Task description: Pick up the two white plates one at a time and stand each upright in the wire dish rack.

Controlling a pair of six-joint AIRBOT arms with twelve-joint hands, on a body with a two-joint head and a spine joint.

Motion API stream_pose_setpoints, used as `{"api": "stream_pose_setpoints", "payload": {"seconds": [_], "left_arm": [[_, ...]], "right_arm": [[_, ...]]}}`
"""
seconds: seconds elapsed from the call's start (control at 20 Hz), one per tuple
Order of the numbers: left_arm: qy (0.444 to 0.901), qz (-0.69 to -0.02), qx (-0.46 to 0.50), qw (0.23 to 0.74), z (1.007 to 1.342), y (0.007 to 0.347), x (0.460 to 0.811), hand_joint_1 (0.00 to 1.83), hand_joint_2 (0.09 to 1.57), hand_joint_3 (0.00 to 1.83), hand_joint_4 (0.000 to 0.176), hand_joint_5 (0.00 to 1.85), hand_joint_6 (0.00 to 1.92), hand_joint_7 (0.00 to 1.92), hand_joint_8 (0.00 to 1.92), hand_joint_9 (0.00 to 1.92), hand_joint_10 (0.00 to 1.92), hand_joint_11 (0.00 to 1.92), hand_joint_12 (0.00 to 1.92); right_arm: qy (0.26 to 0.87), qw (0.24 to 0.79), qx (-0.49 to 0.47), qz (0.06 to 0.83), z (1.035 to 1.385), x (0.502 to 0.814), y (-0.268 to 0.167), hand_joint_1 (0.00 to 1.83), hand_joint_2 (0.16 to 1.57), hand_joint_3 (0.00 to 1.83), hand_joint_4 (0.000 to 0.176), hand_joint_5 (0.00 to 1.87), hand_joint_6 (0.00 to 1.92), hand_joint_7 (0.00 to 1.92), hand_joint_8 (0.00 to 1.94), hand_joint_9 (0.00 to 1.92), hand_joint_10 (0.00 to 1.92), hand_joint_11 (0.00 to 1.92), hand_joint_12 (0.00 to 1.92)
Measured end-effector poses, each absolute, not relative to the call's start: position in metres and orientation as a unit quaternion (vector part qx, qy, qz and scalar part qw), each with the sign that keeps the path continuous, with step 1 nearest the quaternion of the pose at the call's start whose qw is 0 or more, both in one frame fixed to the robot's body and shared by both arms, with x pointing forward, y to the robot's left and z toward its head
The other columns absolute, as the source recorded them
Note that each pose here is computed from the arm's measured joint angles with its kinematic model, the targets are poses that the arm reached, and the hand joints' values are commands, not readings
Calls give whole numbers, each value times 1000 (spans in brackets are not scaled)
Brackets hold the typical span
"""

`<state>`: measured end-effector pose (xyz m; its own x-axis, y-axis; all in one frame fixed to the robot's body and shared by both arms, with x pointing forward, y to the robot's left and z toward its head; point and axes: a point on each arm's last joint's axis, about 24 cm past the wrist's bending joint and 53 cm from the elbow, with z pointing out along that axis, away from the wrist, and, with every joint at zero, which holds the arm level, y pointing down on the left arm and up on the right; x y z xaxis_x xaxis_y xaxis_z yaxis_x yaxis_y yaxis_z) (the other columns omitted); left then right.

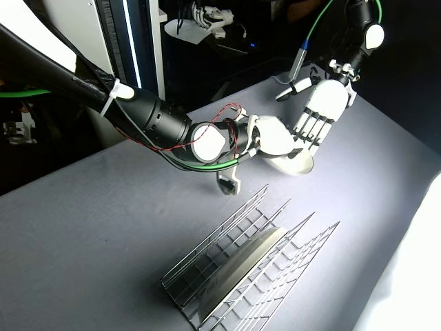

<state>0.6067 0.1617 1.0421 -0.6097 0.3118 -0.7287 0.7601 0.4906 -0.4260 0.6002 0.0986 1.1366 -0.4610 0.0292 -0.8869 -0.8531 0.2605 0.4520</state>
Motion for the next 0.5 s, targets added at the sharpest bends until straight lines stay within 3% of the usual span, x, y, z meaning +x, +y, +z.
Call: {"api": "stream_pose_setpoints", "payload": {"seconds": [0.15, 0.5], "left_arm": [[811, -383, 331, 293, 1042, 161, 606, 0, 987, 0, 0, 2, 1, 0, 0, 0, 0, 0, 0], [793, -390, 357, 302, 1066, 153, 605, 0, 1013, 7, 0, 0, 0, 0, 0, 0, 0, 0, 0]], "right_arm": [[669, 418, -308, 531, 1139, 597, 100, 1365, 1149, 1, 0, 784, 1207, 934, 1018, 896, 1263, 702, 1300], [661, 424, -296, 544, 1159, 594, 84, 1368, 1136, 2, 0, 832, 1171, 962, 958, 894, 1263, 682, 1367]]}}
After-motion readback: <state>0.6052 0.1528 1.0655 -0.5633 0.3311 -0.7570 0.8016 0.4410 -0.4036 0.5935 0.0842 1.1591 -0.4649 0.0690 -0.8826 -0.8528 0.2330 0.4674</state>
